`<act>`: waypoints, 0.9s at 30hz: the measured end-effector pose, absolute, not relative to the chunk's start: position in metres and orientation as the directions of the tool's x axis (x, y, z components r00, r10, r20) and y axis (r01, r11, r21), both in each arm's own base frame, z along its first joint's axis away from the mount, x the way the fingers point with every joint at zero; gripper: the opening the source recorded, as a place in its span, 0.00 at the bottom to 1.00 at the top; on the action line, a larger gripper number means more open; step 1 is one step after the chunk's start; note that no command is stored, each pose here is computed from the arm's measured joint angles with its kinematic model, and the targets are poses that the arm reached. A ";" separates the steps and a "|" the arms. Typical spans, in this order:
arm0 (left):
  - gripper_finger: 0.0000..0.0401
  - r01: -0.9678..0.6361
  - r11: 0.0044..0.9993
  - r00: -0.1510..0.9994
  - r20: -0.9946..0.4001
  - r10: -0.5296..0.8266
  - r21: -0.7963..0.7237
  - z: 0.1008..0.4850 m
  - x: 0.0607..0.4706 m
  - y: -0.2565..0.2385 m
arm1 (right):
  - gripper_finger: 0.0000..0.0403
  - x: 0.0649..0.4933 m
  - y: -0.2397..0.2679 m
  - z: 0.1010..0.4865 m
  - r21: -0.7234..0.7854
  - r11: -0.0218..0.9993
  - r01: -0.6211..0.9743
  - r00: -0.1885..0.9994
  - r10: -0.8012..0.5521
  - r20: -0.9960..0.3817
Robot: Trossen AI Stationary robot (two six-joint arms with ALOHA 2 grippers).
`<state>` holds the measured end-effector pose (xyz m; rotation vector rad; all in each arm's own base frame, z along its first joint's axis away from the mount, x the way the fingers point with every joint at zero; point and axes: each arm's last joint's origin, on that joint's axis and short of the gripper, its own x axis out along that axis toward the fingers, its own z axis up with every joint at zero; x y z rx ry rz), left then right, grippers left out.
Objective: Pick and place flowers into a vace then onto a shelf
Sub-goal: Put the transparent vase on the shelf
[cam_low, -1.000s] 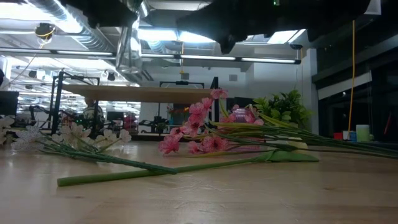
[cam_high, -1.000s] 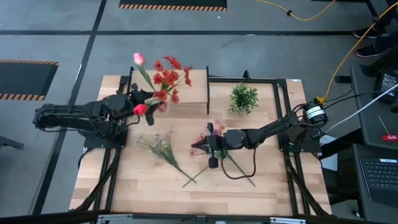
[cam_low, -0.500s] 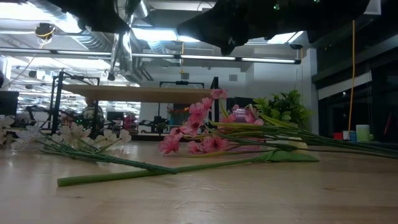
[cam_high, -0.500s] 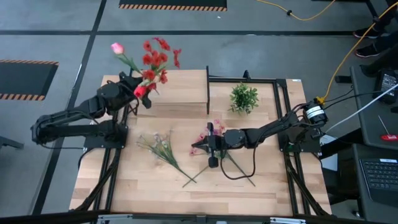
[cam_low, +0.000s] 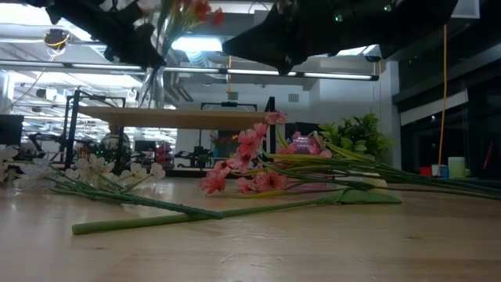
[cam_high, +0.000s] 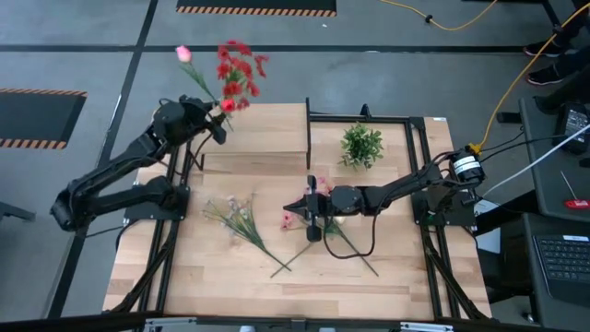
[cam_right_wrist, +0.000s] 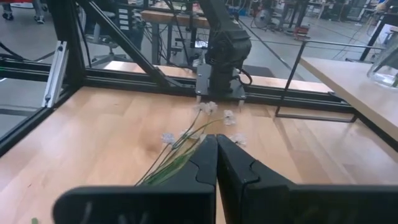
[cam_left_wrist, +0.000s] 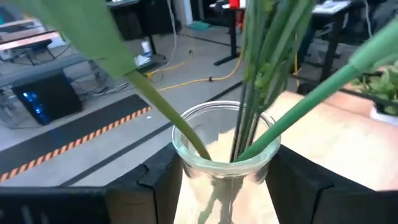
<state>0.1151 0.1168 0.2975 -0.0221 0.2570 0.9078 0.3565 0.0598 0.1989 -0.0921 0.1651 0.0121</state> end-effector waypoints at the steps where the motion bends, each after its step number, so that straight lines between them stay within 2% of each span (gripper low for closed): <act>1: 0.47 -0.780 0.620 0.592 -0.222 0.775 0.083 0.298 0.115 0.120 | 0.01 0.357 0.059 0.199 -0.090 0.996 -0.018 0.986 0.003 -0.165; 27: 0.47 -0.795 0.605 0.578 -0.248 0.777 0.043 0.293 0.111 0.135 | 0.01 0.356 0.057 0.195 -0.121 0.992 -0.020 0.980 -0.004 -0.201</act>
